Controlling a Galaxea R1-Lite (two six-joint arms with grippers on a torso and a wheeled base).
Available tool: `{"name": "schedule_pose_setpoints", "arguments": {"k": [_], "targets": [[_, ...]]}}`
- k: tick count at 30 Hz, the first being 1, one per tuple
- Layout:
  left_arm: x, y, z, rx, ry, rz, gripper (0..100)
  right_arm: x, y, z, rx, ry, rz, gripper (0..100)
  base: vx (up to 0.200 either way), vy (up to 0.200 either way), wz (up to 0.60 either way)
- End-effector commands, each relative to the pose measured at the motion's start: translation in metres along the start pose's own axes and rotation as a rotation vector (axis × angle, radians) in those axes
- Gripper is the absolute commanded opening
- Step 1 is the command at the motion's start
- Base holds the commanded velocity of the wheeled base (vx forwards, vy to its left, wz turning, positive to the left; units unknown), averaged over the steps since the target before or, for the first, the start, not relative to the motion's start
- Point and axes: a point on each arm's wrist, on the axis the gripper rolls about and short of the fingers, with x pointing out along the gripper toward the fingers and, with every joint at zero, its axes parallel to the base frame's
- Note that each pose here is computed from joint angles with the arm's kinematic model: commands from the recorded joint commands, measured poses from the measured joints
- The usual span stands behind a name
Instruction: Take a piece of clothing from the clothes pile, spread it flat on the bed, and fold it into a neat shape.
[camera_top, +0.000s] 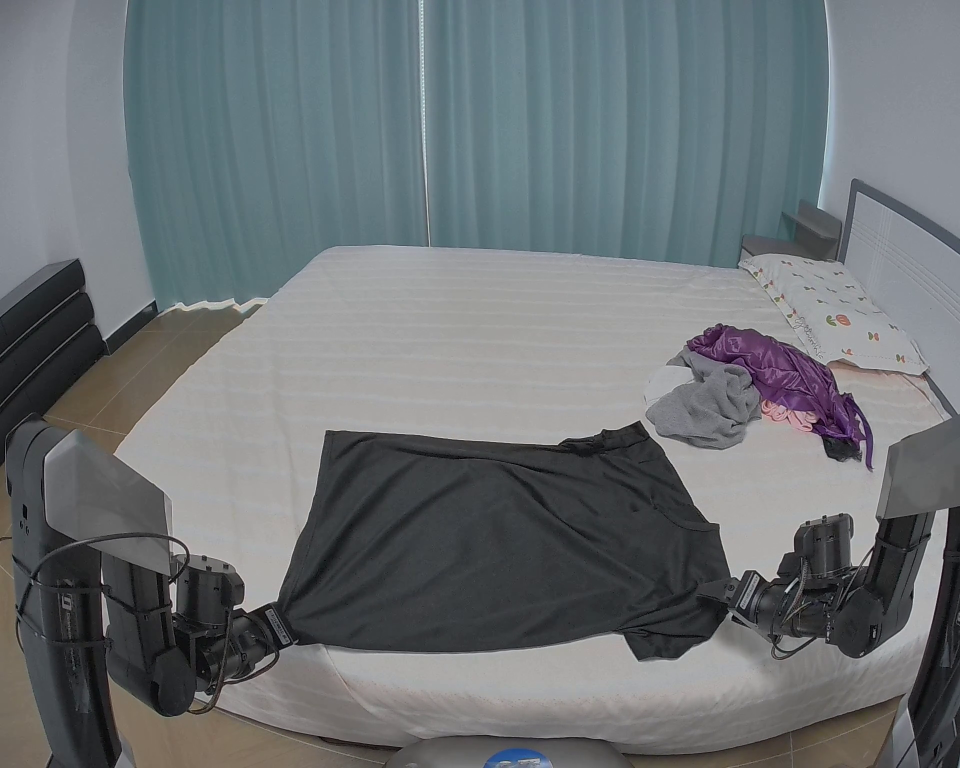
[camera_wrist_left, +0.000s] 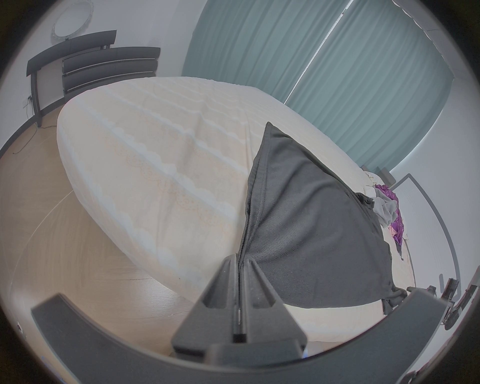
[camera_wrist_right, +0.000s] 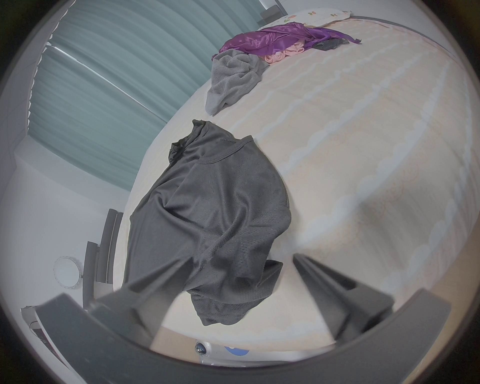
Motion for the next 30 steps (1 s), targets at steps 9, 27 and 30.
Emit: {"name": "schedule_pose_setpoints", "arguments": {"k": [9,27,30], "targets": [[0.009,-0.004,0.009,-0.042,-0.041,-0.021,0,0.022,0.014,0.024,-0.014,-0.084,0.063,0,0.0,0.0,0.0],[0.022,-0.008,0.012,-0.101,-0.06,-0.04,0,0.082,0.035,0.053,-0.031,-0.094,0.066,100,0.0,0.0,0.0],[0.023,-0.007,0.012,-0.104,-0.058,-0.038,0,0.085,0.037,0.054,-0.033,-0.098,0.075,100,0.0,0.0,0.0]]}}
